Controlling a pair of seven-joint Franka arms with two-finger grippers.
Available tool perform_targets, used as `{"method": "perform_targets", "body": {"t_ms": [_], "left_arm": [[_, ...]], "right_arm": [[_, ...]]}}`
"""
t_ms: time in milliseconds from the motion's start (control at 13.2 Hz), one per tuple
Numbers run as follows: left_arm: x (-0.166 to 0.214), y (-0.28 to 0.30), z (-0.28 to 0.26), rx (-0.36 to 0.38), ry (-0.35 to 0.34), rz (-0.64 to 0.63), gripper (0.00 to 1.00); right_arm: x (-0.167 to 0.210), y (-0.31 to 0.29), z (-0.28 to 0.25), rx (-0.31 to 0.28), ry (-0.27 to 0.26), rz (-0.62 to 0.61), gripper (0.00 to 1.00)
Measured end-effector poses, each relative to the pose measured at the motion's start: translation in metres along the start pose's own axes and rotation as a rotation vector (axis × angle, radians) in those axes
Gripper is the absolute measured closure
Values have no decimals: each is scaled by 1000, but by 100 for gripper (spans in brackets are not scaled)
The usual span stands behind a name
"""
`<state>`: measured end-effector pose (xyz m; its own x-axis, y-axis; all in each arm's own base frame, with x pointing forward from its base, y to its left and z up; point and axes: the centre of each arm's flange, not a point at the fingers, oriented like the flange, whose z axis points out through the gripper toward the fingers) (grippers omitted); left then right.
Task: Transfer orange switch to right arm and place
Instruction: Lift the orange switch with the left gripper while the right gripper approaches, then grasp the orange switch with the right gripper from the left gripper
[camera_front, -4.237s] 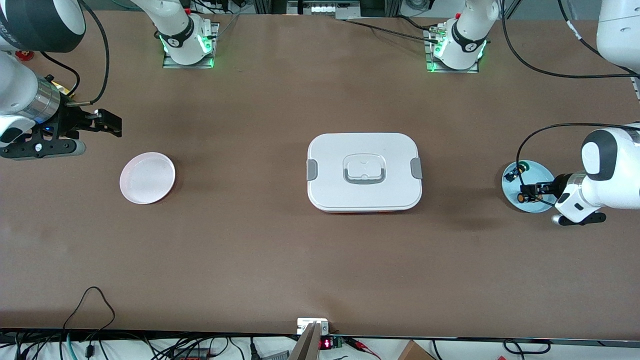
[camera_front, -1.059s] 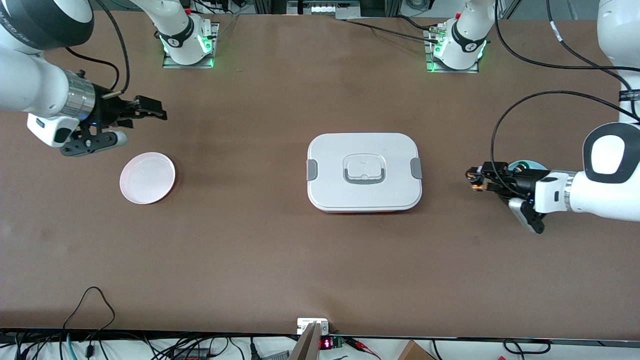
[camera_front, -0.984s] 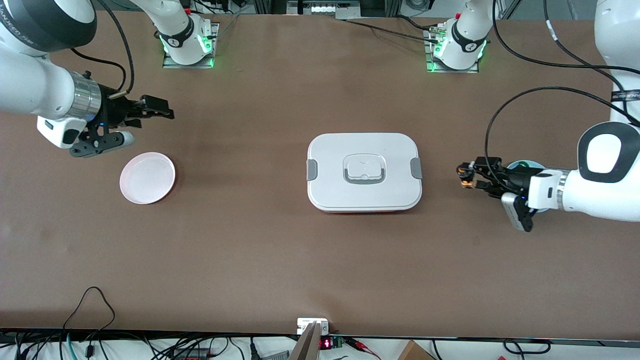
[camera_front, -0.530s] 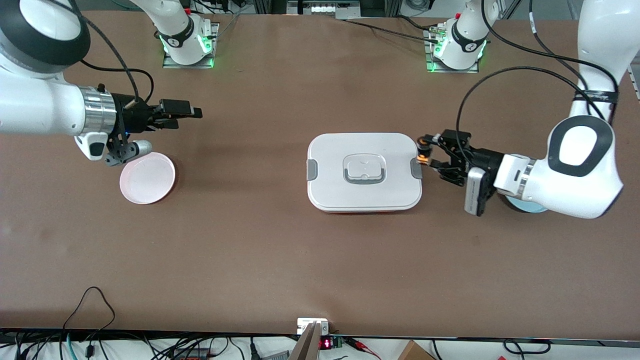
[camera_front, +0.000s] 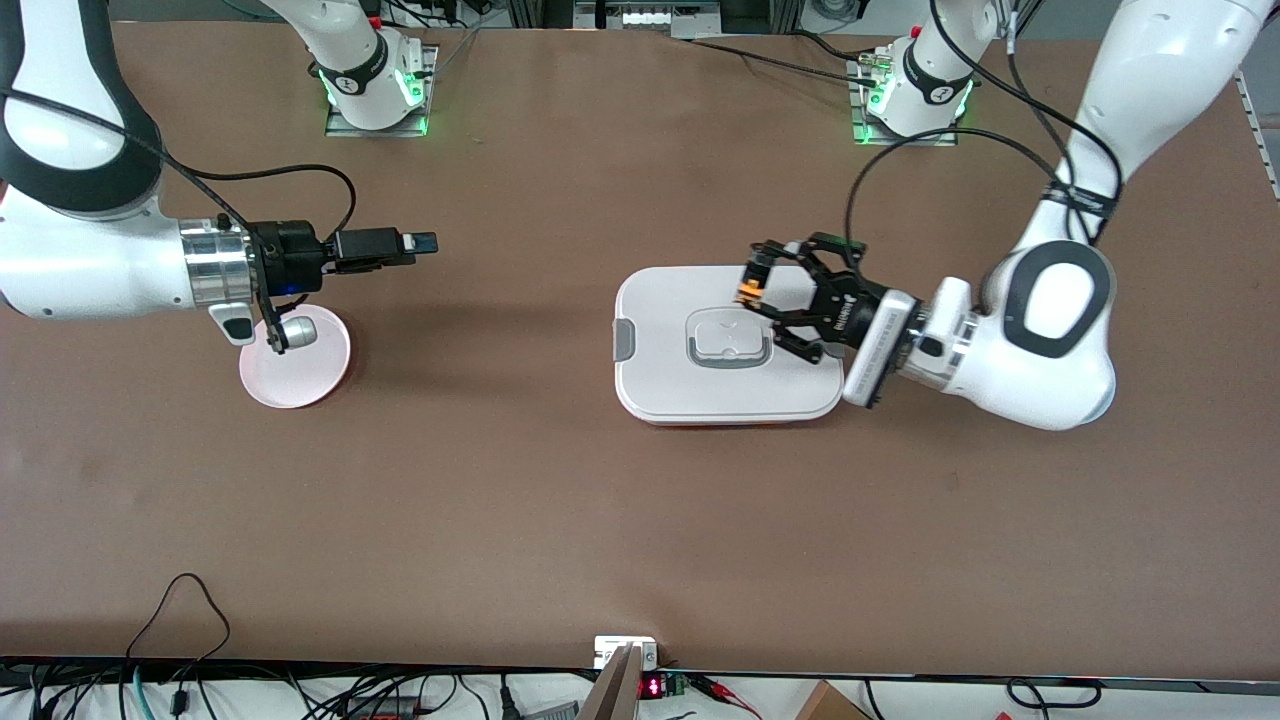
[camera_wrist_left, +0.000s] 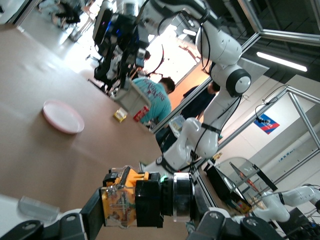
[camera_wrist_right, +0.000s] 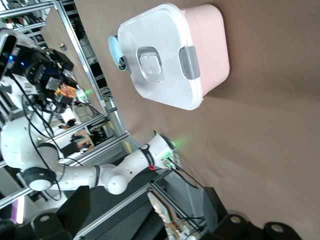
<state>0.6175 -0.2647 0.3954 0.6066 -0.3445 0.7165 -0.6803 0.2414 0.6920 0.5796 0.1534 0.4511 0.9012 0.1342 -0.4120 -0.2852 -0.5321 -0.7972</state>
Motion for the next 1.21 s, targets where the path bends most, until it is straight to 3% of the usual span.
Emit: {"method": "perform_targets", "body": {"t_ms": [303,757,1059,1211], "left_arm": [[9,-1,92,81,80,49,28],[26,8,129,238,136,95,28],[27,14,171,295,170,77,28],[26,16,186,299,185,64,28]], "right_arm": [[3,28,17,139,-29,92,0],[7,72,26,413,-52,368,0],[9,81,36,481,-43,418,0],[7,73,45,481,-57,410,0]]}}
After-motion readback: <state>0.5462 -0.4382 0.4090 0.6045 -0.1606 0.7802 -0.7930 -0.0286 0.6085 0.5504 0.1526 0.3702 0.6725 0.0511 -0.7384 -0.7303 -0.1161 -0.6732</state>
